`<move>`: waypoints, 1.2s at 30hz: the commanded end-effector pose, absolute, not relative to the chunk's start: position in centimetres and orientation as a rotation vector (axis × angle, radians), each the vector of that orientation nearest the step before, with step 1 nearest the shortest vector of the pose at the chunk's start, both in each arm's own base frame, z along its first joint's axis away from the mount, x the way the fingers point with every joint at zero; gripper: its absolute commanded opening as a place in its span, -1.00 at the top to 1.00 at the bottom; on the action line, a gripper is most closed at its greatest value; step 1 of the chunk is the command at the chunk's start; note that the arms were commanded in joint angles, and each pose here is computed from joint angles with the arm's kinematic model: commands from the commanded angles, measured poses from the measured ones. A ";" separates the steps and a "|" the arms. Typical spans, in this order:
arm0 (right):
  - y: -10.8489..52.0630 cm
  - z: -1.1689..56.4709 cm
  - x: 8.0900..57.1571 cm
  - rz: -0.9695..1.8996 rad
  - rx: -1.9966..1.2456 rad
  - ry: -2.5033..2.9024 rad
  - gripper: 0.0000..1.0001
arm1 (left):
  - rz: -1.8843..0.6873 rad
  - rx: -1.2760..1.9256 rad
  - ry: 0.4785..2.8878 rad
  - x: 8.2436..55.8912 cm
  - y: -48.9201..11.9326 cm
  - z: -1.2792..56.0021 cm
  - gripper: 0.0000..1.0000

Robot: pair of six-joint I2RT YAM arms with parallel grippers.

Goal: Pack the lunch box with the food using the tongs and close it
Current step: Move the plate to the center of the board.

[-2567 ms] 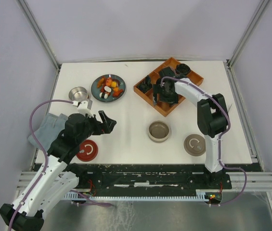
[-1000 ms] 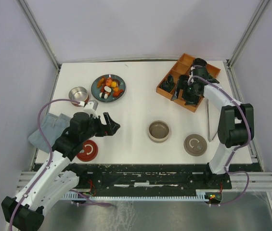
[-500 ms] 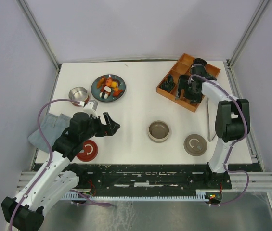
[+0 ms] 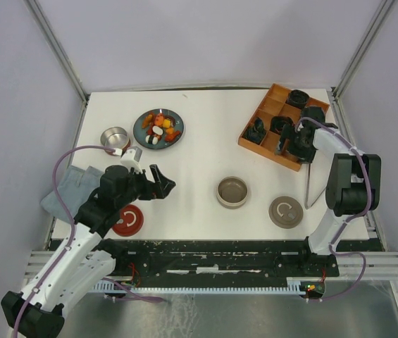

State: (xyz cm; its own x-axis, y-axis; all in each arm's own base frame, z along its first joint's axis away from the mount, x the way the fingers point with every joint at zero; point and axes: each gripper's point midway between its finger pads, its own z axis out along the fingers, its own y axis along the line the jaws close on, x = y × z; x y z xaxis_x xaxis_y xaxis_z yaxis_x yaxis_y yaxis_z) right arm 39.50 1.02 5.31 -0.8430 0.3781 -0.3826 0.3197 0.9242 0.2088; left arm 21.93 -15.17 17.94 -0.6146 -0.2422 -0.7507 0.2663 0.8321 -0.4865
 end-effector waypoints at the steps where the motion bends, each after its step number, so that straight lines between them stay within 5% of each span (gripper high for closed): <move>1: 1.2 7.5 40.3 0.248 0.486 2.605 -0.98 | -0.751 0.049 2.068 22.3 -15.8 19.0 -0.99; 12: 3.2 17.4 40.2 0.412 0.381 2.394 -0.99 | -0.467 -0.084 2.029 26.9 -12.6 21.9 -0.98; 25: 9.8 22.5 31.4 0.906 0.303 2.227 -0.99 | -0.331 -0.132 2.184 44.8 -7.0 23.9 -0.99; 36: 10.3 23.1 26.1 0.921 0.271 2.259 -0.99 | -0.498 -0.227 2.321 55.7 -4.8 18.7 -0.98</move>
